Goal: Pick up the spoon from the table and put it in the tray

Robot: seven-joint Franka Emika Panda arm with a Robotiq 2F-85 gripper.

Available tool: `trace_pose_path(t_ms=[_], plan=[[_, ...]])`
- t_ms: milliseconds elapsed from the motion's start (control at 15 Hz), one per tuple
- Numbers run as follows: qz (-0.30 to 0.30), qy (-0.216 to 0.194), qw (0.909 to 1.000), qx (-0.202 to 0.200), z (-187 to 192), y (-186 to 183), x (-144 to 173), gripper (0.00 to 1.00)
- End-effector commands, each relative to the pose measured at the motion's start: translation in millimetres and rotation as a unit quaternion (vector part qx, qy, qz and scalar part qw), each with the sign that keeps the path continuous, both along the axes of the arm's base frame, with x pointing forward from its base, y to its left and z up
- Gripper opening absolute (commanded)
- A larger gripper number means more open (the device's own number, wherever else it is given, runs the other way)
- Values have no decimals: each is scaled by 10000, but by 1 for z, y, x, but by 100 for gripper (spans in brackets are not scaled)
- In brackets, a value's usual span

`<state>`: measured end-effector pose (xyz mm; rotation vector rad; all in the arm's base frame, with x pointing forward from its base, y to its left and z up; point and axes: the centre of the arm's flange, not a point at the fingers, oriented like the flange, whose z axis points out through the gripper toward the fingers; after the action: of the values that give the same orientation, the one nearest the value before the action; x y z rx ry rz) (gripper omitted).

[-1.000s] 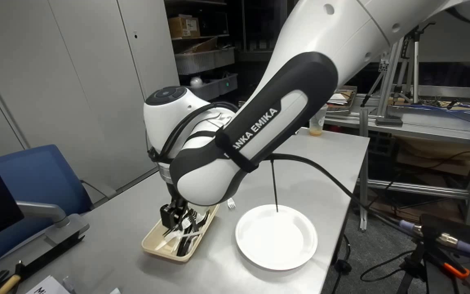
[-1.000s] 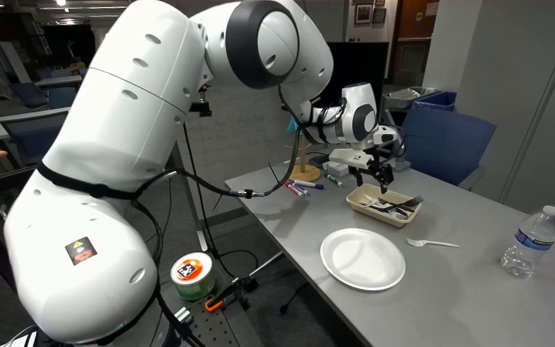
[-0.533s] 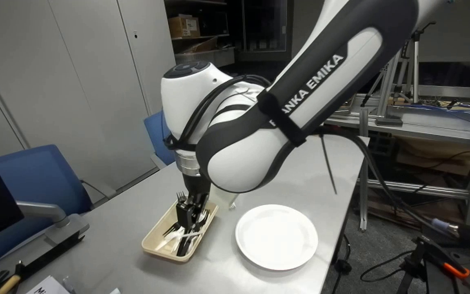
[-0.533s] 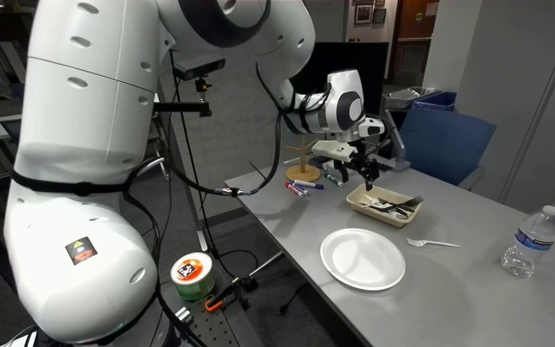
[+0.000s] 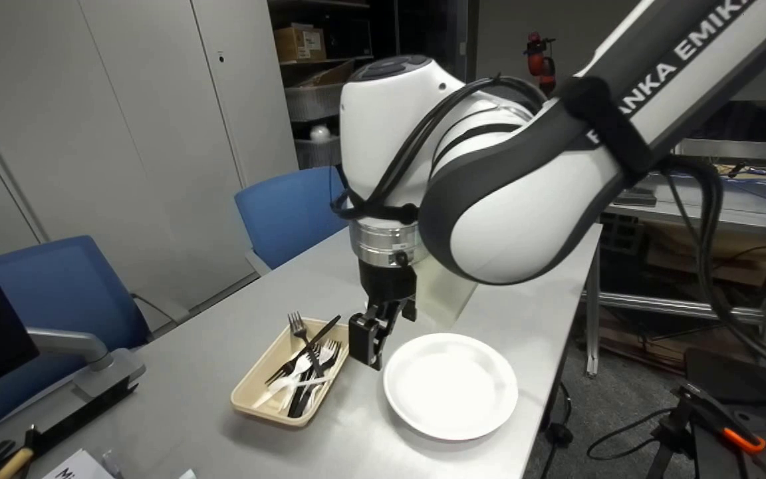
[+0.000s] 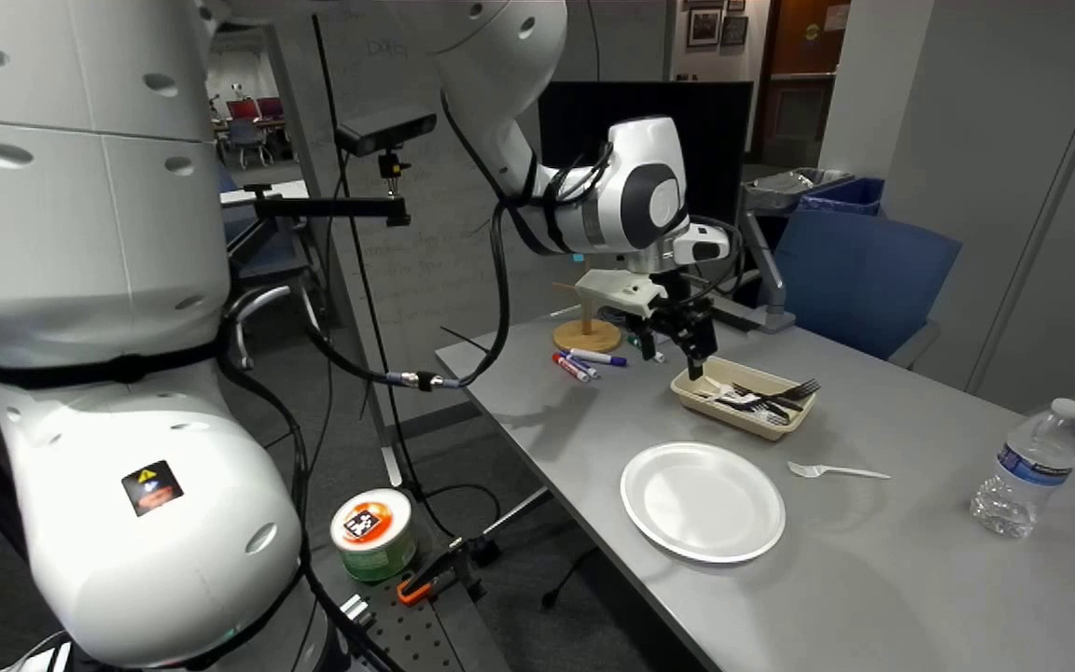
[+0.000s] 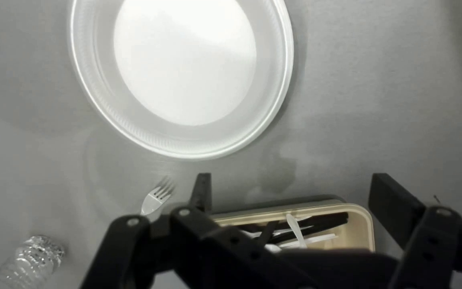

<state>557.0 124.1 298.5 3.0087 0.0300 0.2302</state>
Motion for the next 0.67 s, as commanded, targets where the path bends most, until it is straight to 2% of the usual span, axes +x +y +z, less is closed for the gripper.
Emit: trace_pose_path(t_ms=[0,467,533,600], plan=[[-181,-173,9995,205,17,-23,-35,100],[-477,-380,9972,424,32,-48,-50,100],[-430,-252,9984,260,24,-44,-35,100],[-463,-260,9982,283,26,-45,-37,100]])
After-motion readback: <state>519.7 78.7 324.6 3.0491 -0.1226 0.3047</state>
